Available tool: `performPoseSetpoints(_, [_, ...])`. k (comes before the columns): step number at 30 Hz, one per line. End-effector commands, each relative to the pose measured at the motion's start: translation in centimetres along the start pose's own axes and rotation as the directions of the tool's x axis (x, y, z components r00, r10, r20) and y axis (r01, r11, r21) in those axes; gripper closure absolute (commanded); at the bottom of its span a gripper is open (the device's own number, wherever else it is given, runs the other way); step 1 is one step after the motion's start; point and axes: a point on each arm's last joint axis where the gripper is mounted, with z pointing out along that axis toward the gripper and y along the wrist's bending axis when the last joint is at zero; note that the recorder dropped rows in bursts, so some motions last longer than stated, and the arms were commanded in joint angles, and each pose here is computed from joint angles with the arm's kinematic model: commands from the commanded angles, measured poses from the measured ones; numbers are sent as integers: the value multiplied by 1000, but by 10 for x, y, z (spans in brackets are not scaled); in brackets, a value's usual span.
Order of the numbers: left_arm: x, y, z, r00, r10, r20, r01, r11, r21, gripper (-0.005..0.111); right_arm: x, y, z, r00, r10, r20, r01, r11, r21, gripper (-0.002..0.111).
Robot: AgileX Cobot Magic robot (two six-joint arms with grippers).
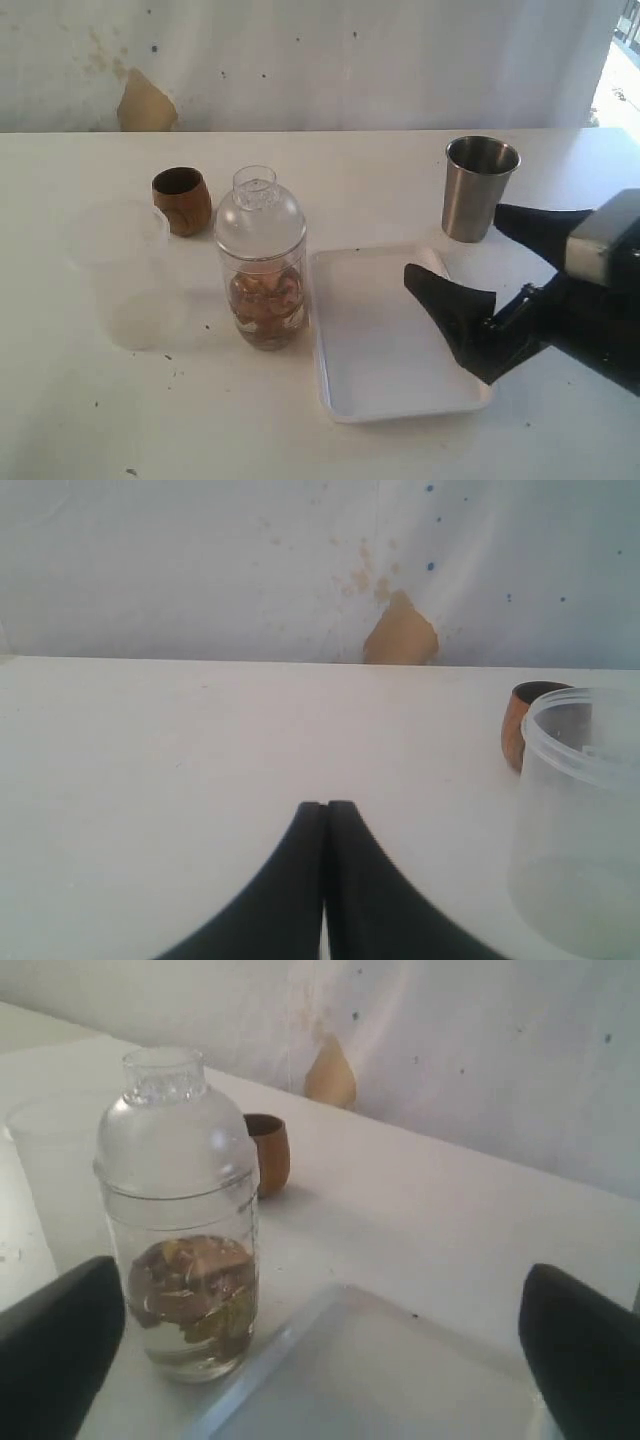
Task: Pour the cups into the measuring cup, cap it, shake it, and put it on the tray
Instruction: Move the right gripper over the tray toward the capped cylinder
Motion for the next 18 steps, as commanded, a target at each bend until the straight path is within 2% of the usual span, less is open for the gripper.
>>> performPoseSetpoints(1, [0, 0, 0, 1000, 0, 12, 0, 1000, -2, 107, 6, -5, 21, 999, 28, 35, -26, 997, -68, 3])
performPoseSetpoints(4, [0, 0, 0, 1000, 0, 12, 0, 1000, -2, 107, 13, -8, 36, 995, 68, 71, -60, 992, -111, 3])
performPoseSetpoints(9, [0, 0, 0, 1000, 0, 12, 0, 1000, -2, 107, 35, -15, 61, 997, 76, 21, -71, 982, -176, 3])
performPoseSetpoints(14, [0, 0, 0, 1000, 0, 12, 0, 1000, -2, 107, 59, -13, 79, 999, -32, -33, 22, 966, -259, 3])
performPoseSetpoints(18, [0, 0, 0, 1000, 0, 12, 0, 1000, -2, 107, 73, -8, 103, 998, -28, -54, 10, 951, -310, 3])
